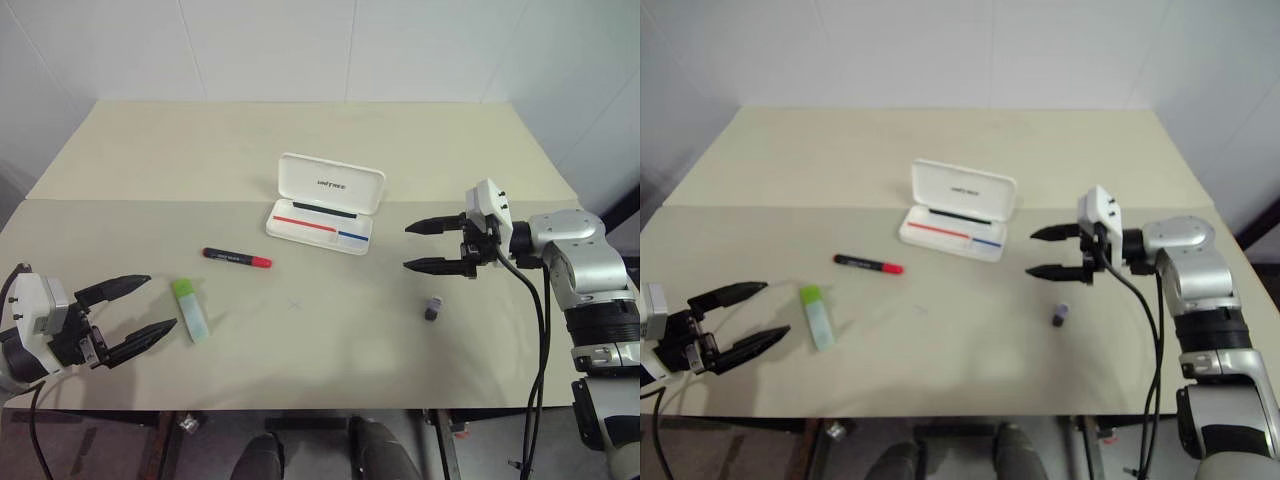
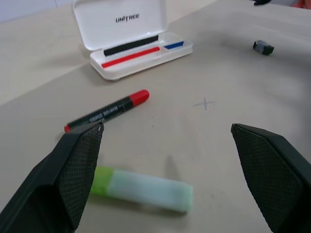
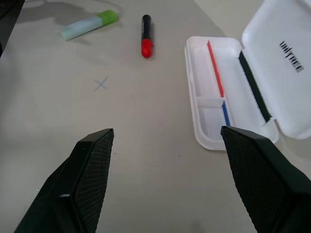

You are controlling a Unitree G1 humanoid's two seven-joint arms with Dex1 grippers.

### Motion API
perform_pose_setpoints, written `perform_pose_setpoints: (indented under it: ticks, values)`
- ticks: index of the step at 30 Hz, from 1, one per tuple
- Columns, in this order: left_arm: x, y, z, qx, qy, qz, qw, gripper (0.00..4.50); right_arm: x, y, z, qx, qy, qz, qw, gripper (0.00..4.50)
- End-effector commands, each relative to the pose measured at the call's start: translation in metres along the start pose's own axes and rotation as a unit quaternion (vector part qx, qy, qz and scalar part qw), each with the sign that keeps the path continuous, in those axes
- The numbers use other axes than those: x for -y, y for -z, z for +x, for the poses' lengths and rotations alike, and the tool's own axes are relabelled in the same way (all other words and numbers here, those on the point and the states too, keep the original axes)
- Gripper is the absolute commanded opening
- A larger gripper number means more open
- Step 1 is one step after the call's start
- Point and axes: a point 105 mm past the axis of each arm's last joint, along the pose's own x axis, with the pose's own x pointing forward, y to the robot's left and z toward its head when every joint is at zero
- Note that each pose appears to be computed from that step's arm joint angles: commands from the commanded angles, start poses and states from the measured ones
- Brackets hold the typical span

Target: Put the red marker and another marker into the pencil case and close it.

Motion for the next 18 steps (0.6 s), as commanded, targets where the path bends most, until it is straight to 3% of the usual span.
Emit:
perform_pose_setpoints:
  ticks: [1, 6, 10, 15, 18]
  values:
    - [-0.006, -0.017, -0.001, 0.012, 0.003, 0.026, 1.0, 4.47, -0.002, -0.015, 0.011, 0.024, 0.0, -0.018, 1.0, 4.5]
    - [-0.004, -0.014, 0.002, 0.019, 0.001, 0.023, 1.0, 4.47, -0.007, -0.012, 0.031, 0.047, 0.017, -0.007, 0.999, 4.5]
    - [-0.008, -0.018, 0.006, 0.036, -0.004, 0.028, 0.999, 4.47, -0.008, -0.01, 0.055, 0.021, 0.04, 0.009, 0.999, 4.5]
    - [0.001, -0.023, 0.006, 0.066, -0.015, 0.023, 0.997, 4.47, -0.001, 0.005, 0.089, -0.057, 0.055, 0.0, 0.997, 4.5]
    - [0.002, -0.025, 0.0, 0.075, -0.021, 0.025, 0.997, 4.47, 0.004, -0.001, 0.099, -0.052, 0.06, -0.009, 0.997, 4.5]
